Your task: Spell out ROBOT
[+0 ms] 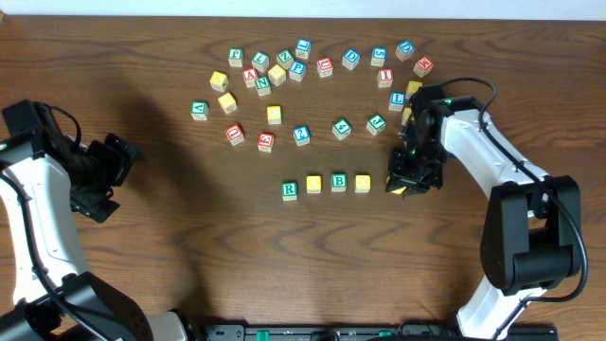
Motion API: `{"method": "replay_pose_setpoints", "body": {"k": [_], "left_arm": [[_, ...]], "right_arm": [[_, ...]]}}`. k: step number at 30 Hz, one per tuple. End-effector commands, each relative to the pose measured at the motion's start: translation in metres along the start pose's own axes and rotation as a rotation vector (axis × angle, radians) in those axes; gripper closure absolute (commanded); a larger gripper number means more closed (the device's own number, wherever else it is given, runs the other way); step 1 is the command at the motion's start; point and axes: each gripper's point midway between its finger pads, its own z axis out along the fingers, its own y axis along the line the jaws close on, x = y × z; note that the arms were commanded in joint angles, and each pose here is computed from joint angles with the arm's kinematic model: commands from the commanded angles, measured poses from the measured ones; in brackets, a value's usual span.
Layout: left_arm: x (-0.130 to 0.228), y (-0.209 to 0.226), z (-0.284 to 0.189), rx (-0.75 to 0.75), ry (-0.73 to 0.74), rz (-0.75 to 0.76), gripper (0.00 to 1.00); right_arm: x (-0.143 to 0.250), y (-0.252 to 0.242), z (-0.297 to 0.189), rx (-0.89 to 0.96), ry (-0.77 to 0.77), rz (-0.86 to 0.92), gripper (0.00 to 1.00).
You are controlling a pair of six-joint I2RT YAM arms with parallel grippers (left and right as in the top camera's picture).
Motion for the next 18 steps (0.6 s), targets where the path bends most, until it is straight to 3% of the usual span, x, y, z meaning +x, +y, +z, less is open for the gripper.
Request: {"method": "replay_pose_setpoints", "body": {"k": [1, 8, 14, 18], "left_arm": [[0.002, 0.003, 0.001, -0.010, 0.002, 0.007, 0.02], [0.002, 0.003, 0.001, -0.011, 0.005, 0.006, 0.02], [0.002, 0.003, 0.001, -0.011, 0.004, 0.006, 0.02], [0.002, 0.003, 0.001, -0.011, 0.005, 0.006, 0.02]], "right_arm": [[0.016, 0.004, 0.005, -0.067, 0.053, -0.003, 0.82], [0.034, -0.009, 0.022, -0.082, 0.137, 0.046, 0.82], [0.022, -0.033, 0.014, -0.113, 0.109, 0.132, 0.79], [0.015, -0.040, 0.007, -0.217, 0.106, 0.169, 0.83]]}}
